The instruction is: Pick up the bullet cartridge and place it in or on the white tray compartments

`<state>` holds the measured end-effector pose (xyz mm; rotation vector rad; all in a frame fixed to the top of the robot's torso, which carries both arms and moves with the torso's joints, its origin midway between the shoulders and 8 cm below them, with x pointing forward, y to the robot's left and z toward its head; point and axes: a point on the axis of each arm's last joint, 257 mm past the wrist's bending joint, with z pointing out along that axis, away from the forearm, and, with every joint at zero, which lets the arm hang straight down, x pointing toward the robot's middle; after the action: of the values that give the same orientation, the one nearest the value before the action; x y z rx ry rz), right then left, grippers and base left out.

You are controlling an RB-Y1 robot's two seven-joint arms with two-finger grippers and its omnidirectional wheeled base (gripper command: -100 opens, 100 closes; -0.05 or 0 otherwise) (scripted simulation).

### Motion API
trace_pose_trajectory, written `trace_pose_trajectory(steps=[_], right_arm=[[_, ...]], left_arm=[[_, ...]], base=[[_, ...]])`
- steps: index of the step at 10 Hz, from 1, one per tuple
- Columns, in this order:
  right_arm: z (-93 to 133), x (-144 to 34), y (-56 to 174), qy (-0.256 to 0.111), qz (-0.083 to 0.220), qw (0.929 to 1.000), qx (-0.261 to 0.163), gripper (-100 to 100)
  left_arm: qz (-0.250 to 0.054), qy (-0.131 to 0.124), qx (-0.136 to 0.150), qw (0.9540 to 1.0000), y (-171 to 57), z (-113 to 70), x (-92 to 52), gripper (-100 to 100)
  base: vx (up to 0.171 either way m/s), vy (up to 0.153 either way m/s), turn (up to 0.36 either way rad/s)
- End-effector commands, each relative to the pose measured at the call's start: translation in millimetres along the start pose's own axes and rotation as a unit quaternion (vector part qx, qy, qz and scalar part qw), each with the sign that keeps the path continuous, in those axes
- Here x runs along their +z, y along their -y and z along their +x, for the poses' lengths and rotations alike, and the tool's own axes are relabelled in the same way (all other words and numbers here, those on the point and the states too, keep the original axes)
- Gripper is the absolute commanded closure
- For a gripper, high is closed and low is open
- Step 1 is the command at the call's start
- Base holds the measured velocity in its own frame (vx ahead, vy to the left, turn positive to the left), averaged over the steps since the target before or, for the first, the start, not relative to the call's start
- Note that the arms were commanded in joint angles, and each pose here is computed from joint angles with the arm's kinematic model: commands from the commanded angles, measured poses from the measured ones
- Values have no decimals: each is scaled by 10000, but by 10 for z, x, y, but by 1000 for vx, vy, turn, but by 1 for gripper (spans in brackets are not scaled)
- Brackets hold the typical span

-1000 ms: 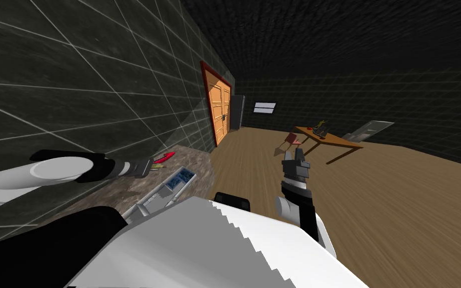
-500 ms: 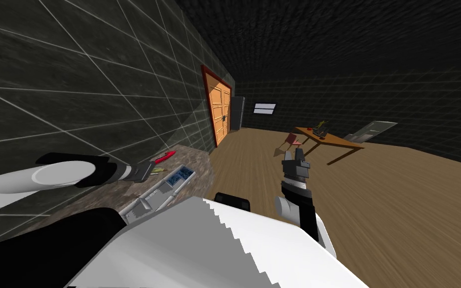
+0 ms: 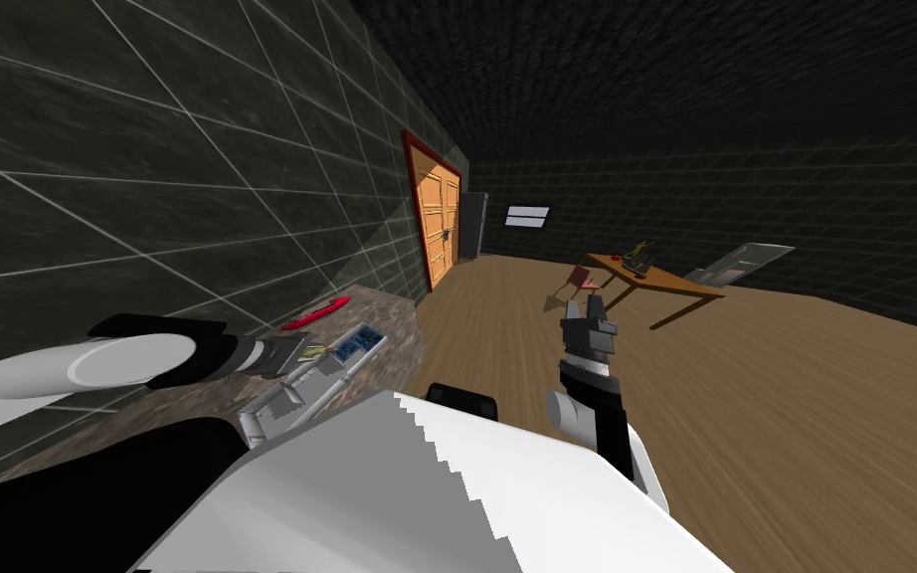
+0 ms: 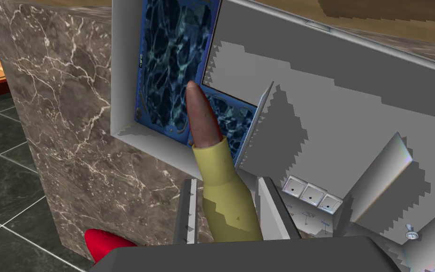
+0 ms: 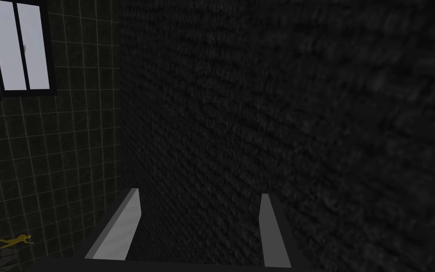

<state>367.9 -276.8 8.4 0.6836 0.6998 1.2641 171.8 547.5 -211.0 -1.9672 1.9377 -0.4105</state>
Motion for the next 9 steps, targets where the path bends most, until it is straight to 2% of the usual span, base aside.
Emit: trace_pose_trajectory(steps=[1,2,3,4,8,9], right_arm=[[0,0,0,0,0,10000,0,0],[0,0,0,0,0,10000,0,0],[0,0,0,0,0,10000,0,0],[0,0,0,0,0,10000,-1,0],[0,0,0,0,0,10000,-1,0],[0,0,0,0,0,10000,-1,0]], left_arm=[[-108,2,148,9998,-76,61,3,100],[-164,1,214,9996,-121,89,6,100],[-129,0,152,9998,-98,60,4,100],[-142,-3,157,9998,-109,66,5,-100],[-142,-3,156,9998,-109,66,5,-100],[-142,-3,156,9998,-109,66,5,0]], base=[[-27,-47,12],[-14,-28,5],[-7,-13,8],[0,0,0],[0,0,0],[0,0,0]])
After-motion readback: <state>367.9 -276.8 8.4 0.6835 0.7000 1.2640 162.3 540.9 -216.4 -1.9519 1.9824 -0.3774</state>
